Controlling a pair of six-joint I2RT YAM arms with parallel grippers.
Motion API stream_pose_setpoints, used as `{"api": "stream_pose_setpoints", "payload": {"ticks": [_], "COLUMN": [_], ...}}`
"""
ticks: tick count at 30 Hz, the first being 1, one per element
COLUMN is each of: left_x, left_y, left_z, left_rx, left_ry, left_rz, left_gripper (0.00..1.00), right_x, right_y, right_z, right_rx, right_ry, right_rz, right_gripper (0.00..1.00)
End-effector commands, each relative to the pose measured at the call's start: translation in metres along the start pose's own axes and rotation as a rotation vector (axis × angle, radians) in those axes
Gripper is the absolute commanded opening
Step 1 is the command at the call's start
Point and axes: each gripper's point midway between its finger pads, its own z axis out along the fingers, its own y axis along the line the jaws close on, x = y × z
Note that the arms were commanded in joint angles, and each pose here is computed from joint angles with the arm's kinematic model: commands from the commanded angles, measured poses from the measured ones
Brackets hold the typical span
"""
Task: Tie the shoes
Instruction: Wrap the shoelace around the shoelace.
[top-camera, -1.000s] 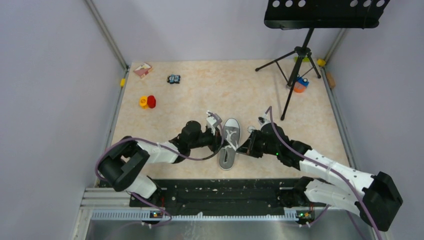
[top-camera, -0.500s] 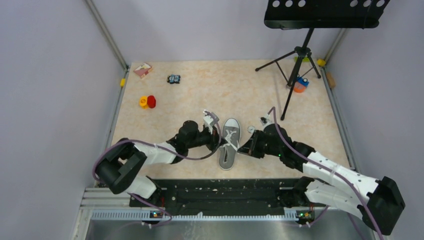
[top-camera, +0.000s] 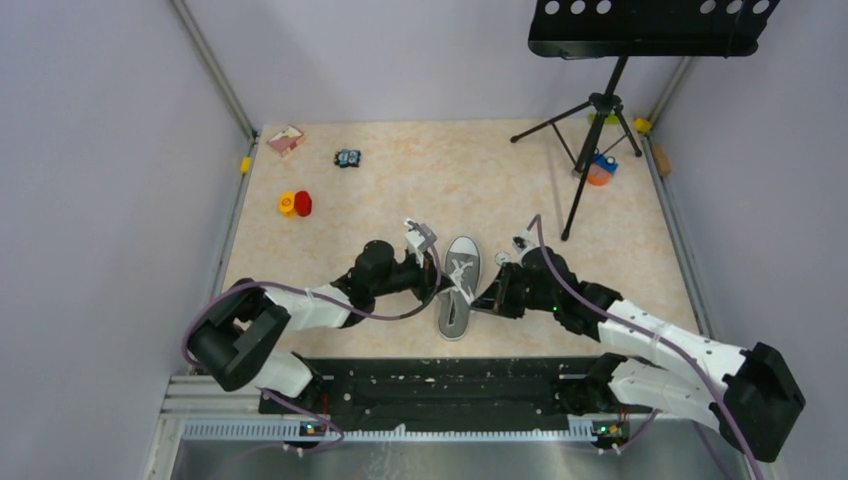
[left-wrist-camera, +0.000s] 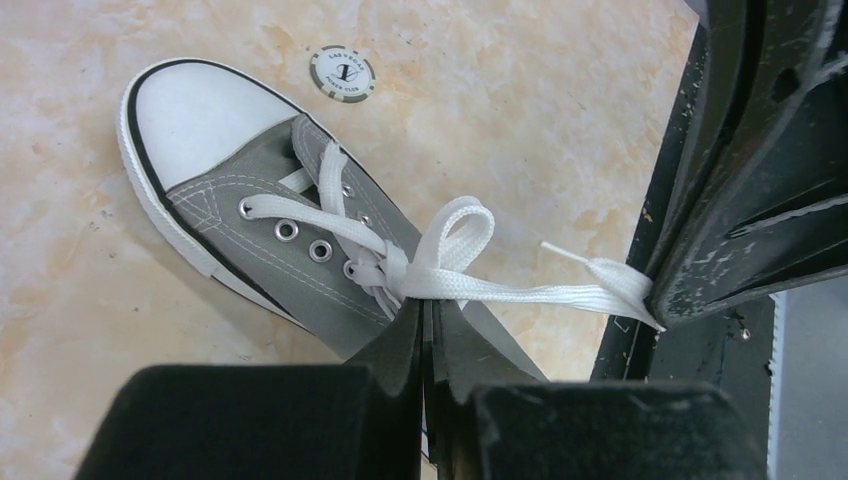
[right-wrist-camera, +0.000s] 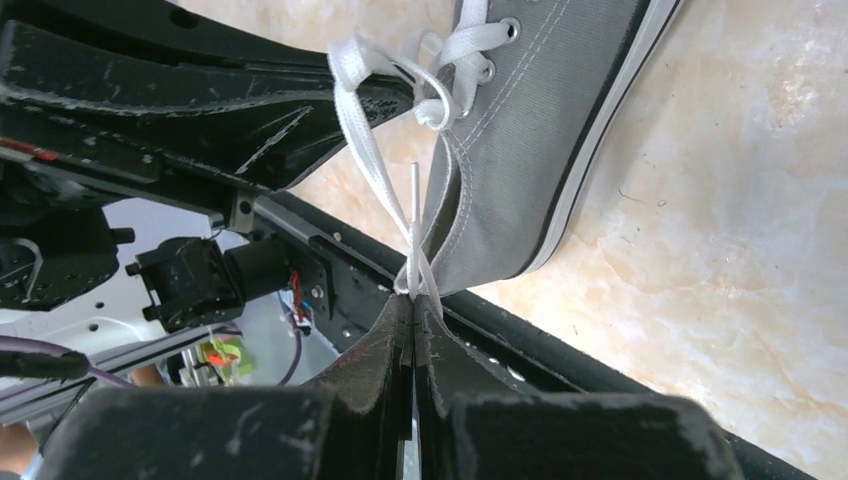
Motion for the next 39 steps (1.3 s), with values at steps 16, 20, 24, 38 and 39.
{"api": "stream_pose_setpoints", "payload": {"ticks": [16, 20, 24, 38, 39], "left_x": [-0.005, -0.001, 0.001, -0.004, -0.004], "left_y": [-0.02, -0.02, -0.021, -0.024, -0.025], "left_z": [-0.003, -0.003, -0.005, -0.011, -0.01], "left_rx": [0.108, 0.113, 0.12, 0.119, 0.129], "left_ry": [-0.006, 0.024, 0.034, -0.002, -0.003], "left_rz": [0.011, 0.009, 0.018, 0.061, 0.054], "left_gripper": [0.0, 0.0, 0.0, 0.0, 0.0], "right_x": [-0.005, -0.01, -0.022, -0.043, -0.043], "right_y": [-0.008, -0.01, -0.015, 0.006, 0.007], "right_z": [0.027, 0.025, 0.022, 0.031, 0.034], "right_rx": [0.035, 0.063, 0.107, -0.047, -0.052], "right_ry": [0.018, 0.009, -0.007, 0.017, 0.024], "right_rz": [-0.073, -0.127, -0.187, -0.259, -0.261], "right_gripper": [0.03, 0.28, 0.4, 0.47, 0.47]}}
